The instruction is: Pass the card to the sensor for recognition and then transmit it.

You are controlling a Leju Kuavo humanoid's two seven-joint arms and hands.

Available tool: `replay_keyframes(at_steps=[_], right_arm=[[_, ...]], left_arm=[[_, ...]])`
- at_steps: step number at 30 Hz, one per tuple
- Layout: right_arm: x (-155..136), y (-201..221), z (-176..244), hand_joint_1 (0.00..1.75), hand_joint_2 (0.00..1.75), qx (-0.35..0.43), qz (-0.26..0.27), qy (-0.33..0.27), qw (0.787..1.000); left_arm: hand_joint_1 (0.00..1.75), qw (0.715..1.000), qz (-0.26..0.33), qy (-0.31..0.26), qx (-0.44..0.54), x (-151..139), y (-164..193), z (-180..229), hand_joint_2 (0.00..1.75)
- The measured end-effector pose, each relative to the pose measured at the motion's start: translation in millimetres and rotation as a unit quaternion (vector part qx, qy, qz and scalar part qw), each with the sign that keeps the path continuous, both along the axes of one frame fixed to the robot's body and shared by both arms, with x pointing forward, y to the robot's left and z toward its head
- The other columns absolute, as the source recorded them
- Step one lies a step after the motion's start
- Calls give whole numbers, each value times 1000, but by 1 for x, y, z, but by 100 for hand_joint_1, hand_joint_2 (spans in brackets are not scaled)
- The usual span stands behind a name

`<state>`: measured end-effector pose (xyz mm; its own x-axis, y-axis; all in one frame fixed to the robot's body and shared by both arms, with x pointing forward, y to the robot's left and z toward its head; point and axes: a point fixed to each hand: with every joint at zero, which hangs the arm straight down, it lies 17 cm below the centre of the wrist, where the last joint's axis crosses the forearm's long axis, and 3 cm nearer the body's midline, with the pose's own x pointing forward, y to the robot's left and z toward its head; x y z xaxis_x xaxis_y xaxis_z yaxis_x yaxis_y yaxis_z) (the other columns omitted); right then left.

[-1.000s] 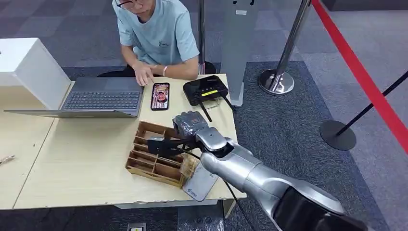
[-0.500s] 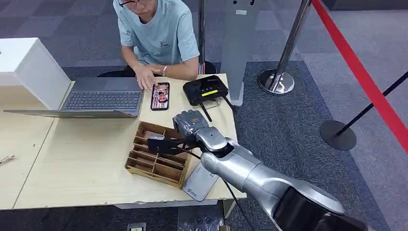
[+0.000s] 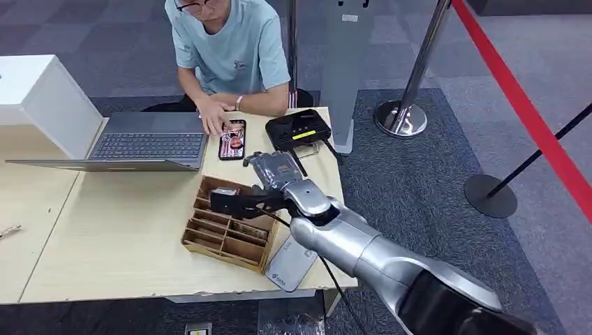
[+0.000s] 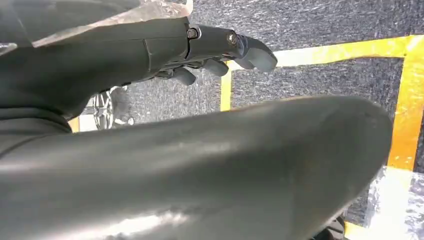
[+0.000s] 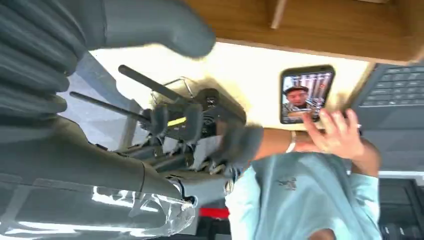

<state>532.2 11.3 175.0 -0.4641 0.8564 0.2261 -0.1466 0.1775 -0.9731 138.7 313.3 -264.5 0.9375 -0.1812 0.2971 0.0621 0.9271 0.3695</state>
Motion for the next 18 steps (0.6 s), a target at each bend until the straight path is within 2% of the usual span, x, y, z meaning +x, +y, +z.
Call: replay_keyframes(at_steps=[9,18], right_arm=[[-13,18,15,0,175,12,24,-5,1000],[-36,41,13,0,175,8,62,15,998]], left_arm=[[0,1000,1,-2,-1,0,0,0,0],[0,1000,3,1,0,-3,2,-1,0]])
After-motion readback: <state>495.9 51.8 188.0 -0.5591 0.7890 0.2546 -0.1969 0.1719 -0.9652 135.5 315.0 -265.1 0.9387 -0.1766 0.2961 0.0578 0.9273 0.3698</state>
